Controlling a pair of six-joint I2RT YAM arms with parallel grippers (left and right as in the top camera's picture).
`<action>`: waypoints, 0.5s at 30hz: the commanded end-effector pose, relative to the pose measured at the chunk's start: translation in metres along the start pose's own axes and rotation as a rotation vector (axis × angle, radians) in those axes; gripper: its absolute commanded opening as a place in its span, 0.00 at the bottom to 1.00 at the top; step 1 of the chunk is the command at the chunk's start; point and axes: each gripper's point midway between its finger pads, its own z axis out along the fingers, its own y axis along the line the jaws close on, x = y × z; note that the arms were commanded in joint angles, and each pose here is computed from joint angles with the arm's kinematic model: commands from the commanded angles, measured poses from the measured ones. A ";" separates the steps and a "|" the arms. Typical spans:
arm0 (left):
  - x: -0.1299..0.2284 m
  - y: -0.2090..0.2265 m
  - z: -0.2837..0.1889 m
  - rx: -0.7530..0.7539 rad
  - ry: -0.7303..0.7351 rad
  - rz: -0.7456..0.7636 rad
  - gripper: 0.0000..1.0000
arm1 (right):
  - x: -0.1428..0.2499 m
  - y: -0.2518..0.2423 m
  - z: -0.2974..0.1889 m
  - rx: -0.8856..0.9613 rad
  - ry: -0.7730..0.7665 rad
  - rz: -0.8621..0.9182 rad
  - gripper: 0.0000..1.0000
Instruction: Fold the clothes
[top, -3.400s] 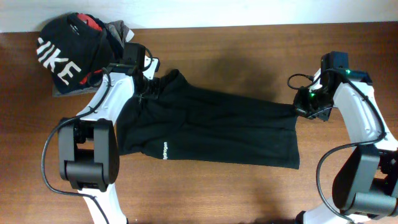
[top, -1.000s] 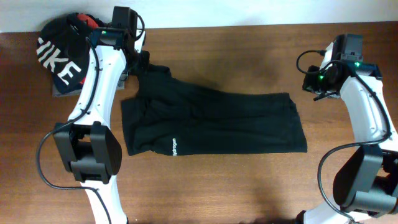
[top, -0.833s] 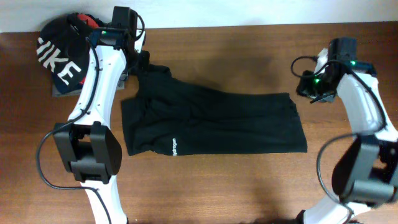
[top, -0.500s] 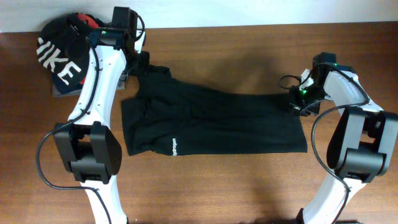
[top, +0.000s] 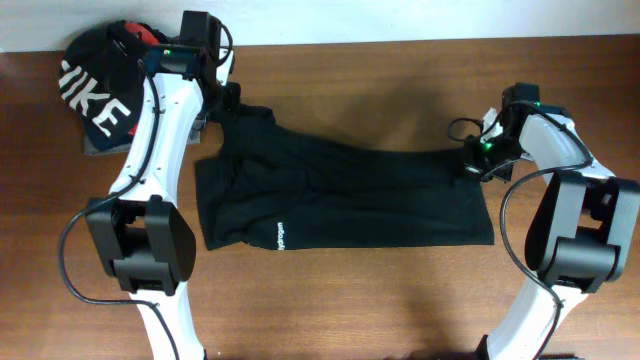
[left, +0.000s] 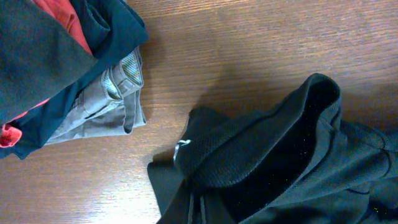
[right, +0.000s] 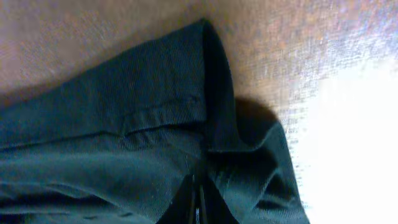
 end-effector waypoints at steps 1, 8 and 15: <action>-0.012 0.006 -0.012 -0.011 -0.050 -0.025 0.01 | -0.015 0.005 -0.008 -0.020 -0.043 -0.008 0.04; -0.023 0.004 -0.016 0.004 -0.098 -0.028 0.01 | -0.054 0.016 -0.066 -0.038 -0.148 -0.018 0.04; -0.029 0.000 -0.032 0.036 -0.126 -0.029 0.01 | -0.067 0.026 -0.115 -0.038 -0.197 -0.020 0.04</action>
